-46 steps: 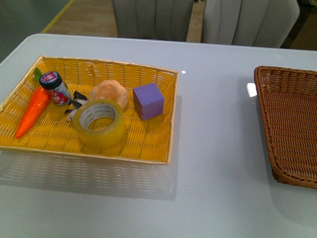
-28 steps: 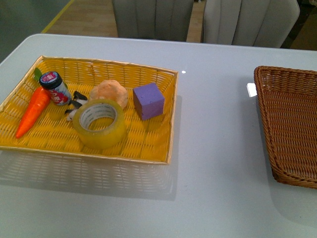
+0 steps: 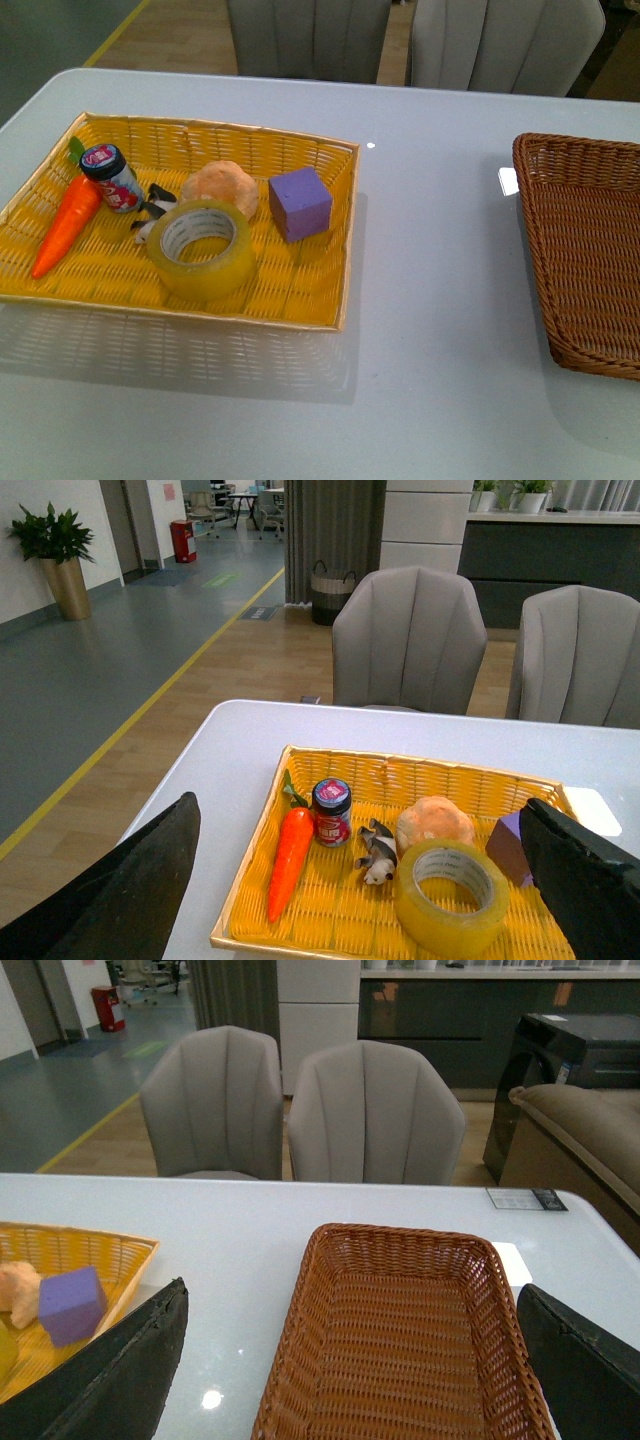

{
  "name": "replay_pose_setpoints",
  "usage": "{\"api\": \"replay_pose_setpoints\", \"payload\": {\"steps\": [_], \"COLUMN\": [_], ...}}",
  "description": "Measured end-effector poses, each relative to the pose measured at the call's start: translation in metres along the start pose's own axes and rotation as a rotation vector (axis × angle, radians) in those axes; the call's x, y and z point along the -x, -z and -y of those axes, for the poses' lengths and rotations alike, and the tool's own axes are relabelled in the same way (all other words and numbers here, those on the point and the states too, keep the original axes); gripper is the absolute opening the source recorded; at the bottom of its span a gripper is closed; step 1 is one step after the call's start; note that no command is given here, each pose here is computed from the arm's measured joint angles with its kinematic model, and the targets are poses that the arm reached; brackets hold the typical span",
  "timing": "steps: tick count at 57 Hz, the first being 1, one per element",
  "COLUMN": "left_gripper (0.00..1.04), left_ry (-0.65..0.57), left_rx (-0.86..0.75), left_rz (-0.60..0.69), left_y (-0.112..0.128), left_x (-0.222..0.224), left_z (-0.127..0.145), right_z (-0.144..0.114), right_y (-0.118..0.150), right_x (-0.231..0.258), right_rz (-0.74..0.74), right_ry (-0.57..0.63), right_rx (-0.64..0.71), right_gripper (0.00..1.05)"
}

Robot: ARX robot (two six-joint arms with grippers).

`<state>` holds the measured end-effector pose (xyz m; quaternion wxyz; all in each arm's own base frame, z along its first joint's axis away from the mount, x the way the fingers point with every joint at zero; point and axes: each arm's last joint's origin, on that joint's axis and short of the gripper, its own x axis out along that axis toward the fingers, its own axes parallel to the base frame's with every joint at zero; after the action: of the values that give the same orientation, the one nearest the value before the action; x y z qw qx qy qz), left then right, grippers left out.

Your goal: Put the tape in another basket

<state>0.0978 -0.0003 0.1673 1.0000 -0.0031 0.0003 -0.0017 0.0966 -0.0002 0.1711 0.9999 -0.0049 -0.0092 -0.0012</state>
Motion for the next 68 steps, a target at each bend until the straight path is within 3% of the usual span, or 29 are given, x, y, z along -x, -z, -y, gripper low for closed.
{"api": "replay_pose_setpoints", "payload": {"steps": [11, 13, 18, 21, 32, 39, 49, 56, 62, 68], "left_gripper": [0.96, 0.96, 0.96, 0.96, 0.96, 0.96, 0.96, 0.96, 0.96, 0.96], "left_ry": [0.000, -0.001, 0.001, 0.000, 0.000, 0.000, 0.000, 0.000, 0.000, 0.000], "left_rx": [0.000, 0.000, 0.000, 0.000, 0.000, 0.000, 0.000, -0.001, -0.001, -0.001], "left_rz": [0.000, 0.000, 0.000, 0.000, 0.000, 0.000, 0.000, 0.000, 0.000, 0.000], "left_y": [0.000, 0.000, 0.000, 0.000, 0.000, 0.000, 0.000, 0.000, 0.000, 0.000], "left_x": [0.000, 0.000, 0.000, 0.000, 0.000, 0.000, 0.000, 0.000, 0.000, 0.000], "left_z": [0.000, 0.000, 0.000, 0.000, 0.000, 0.000, 0.000, 0.000, 0.000, 0.000], "right_z": [0.000, 0.000, 0.007, 0.013, 0.050, 0.077, 0.121, 0.149, 0.162, 0.167], "right_y": [0.000, 0.001, -0.001, -0.002, -0.018, -0.013, 0.021, 0.072, 0.108, 0.121], "right_x": [0.000, -0.001, -0.010, -0.020, -0.071, -0.108, -0.173, -0.215, -0.236, -0.246], "right_rz": [-0.001, -0.157, -0.556, -0.627, -0.574, -0.563, -0.616, -0.768, -0.863, -0.892], "right_ry": [-0.001, -0.081, -0.137, -0.118, -0.006, 0.080, 0.159, 0.159, 0.143, 0.147], "right_rx": [0.000, -0.023, -0.119, -0.150, -0.124, -0.070, -0.005, -0.023, -0.042, -0.044], "right_gripper": [0.96, 0.96, 0.96, 0.96, 0.96, 0.96, 0.96, 0.96, 0.96, 0.96]}}
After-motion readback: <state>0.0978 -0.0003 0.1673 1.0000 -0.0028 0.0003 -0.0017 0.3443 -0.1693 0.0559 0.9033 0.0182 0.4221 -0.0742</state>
